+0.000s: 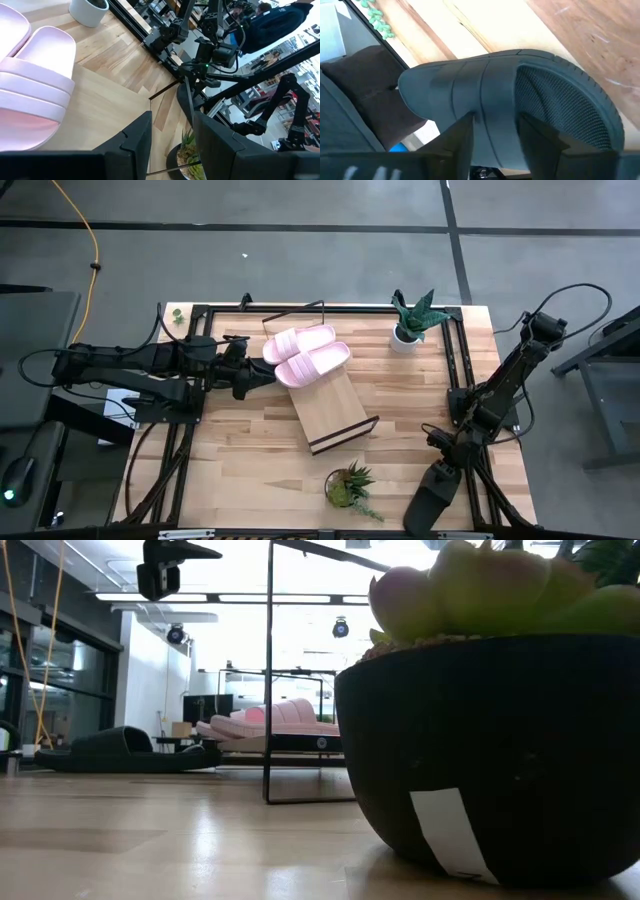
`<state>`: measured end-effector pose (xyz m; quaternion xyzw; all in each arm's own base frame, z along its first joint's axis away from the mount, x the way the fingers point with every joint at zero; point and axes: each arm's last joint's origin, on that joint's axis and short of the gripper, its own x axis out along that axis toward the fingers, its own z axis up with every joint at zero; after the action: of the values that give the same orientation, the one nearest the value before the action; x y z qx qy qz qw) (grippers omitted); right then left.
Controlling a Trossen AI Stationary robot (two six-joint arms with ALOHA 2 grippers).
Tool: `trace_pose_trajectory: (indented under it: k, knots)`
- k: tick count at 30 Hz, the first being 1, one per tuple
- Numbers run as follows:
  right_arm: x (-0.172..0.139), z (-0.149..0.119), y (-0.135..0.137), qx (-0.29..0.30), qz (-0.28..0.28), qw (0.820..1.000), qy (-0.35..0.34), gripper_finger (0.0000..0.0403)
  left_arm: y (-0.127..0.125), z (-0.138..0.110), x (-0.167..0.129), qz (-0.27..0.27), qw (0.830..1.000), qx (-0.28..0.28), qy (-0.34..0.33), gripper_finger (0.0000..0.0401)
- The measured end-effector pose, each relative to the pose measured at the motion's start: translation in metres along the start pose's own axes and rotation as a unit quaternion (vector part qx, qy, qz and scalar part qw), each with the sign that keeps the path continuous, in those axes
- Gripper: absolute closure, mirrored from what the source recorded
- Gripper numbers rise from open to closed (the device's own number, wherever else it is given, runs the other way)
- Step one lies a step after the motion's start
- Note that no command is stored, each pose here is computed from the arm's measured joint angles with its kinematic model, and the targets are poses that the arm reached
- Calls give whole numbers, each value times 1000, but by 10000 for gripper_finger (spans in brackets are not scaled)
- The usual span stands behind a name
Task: Pick and place slides into the shelf
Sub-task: Put the right black slides on the shelf
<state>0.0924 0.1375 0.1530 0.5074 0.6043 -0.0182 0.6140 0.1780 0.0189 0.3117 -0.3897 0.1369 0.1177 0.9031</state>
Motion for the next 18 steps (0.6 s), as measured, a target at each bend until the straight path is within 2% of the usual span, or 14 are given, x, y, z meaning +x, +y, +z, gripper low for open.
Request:
trace_pose_trajectory:
  k: [14,18]
  knots:
    - [0,1,0,-6,4,1000,-16,393,0,0,0,0,1000,4,0,268]
    - [0,2,0,-6,7,1000,-29,398,0,0,0,0,1000,8,0,268]
